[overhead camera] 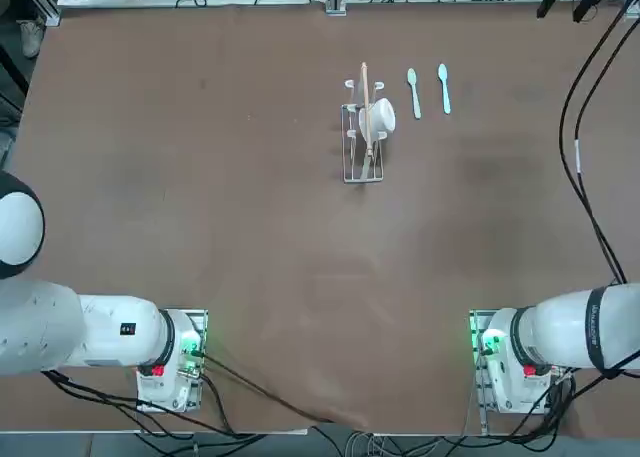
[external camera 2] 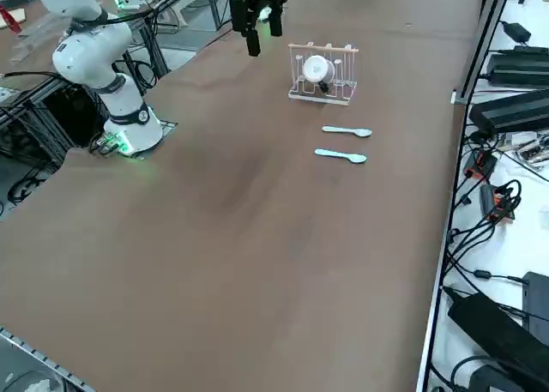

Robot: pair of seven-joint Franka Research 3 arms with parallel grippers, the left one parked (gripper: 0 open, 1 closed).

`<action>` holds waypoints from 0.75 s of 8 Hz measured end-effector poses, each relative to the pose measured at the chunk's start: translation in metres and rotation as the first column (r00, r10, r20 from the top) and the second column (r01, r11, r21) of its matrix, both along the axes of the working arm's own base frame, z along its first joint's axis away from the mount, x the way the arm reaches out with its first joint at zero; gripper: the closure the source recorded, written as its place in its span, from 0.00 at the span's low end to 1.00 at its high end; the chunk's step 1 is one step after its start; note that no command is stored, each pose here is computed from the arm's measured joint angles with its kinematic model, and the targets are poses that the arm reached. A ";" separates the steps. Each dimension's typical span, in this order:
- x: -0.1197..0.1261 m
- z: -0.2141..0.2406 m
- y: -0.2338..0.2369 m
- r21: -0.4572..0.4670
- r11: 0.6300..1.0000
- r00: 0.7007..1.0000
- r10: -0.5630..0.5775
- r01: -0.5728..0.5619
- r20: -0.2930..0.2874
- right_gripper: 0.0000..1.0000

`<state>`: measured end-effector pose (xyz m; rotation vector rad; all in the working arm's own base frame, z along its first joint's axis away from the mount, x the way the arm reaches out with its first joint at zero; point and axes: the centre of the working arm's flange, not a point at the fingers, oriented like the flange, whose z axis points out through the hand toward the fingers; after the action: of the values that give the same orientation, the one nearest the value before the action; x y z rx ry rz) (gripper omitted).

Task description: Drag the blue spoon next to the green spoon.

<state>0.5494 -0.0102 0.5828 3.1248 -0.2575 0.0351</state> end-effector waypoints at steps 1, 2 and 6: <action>0.001 0.000 0.000 0.000 1.000 1.000 0.000 0.000 0.003 0.00; 0.002 0.001 0.000 0.000 1.000 1.000 0.000 0.000 0.005 0.00; 0.007 0.000 0.000 -0.002 1.000 1.000 0.001 -0.001 0.007 0.00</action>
<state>0.5565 -0.0098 0.5830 3.1234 -0.2558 0.0458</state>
